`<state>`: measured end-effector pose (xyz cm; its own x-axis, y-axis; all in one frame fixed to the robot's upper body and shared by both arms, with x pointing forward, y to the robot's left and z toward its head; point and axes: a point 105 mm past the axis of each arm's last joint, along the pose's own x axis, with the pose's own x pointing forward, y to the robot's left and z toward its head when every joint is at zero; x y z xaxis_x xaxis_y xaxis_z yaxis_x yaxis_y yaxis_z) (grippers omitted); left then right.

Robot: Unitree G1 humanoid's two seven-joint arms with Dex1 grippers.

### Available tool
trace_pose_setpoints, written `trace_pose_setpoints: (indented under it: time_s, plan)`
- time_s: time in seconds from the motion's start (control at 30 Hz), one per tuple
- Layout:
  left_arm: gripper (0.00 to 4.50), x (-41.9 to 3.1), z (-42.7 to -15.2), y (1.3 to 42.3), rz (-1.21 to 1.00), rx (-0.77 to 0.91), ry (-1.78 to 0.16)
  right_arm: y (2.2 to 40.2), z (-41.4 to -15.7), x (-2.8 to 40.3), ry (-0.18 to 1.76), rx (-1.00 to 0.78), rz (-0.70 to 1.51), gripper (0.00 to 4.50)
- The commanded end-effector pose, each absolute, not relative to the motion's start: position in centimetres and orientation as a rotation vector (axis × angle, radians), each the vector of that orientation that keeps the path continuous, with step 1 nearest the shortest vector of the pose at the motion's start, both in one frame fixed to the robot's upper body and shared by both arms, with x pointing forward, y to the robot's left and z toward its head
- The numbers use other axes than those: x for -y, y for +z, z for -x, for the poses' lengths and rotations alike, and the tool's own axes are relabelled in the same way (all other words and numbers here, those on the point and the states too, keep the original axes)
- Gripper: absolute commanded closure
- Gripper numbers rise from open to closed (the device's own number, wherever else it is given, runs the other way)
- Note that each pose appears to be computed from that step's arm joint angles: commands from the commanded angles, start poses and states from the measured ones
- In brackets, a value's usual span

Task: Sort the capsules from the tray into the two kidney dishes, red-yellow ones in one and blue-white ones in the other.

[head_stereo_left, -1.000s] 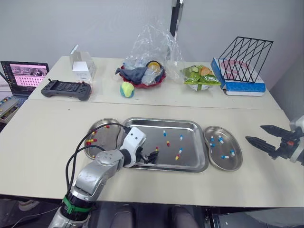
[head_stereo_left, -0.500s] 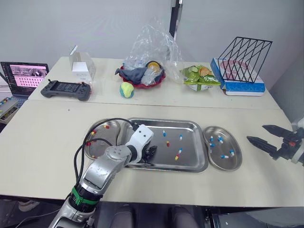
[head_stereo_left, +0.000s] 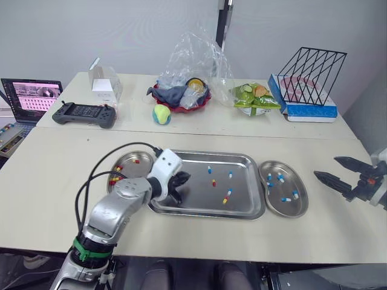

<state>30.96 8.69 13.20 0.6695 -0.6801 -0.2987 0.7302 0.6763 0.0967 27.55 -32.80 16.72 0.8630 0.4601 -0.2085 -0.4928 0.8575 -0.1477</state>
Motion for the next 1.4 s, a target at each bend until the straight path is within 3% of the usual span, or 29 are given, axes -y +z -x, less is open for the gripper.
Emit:
trace_pose_setpoints:
  time_s: [0.03, 0.17, 0.3, 0.7, 1.13, 1.3, 1.4]
  plan:
    - [4.43, -9.9, -30.8, 16.0, -0.183, -0.139, -0.814, 17.9, -27.7, 32.7, 0.514, -0.127, 0.23, 0.0]
    - [4.43, -16.8, -33.0, 17.9, -0.165, -0.159, -0.632, 17.9, -28.2, 32.1, 0.544, -0.128, 0.228, 0.0]
    - [4.43, -20.6, -33.9, 17.1, -0.24, -0.225, -0.51, 18.0, -28.6, 32.1, 0.547, -0.13, 0.232, 0.0]
    - [4.43, -21.5, -32.8, 13.2, -0.254, -0.326, -0.473, 18.5, -28.8, 31.9, 0.57, -0.131, 0.234, 0.0]
    - [0.07, -22.8, -33.2, 17.8, -0.094, -0.154, -0.505, 18.7, -29.3, 32.1, 0.577, -0.132, 0.234, 0.0]
    - [0.03, -26.5, -33.3, 19.7, -0.12, -0.115, -0.446, 18.8, -29.8, 32.3, 0.575, -0.128, 0.234, 0.0]
    - [0.03, -31.0, -32.7, 21.5, -0.088, -0.044, -0.369, 18.5, -30.3, 32.5, 0.555, -0.119, 0.229, 0.0]
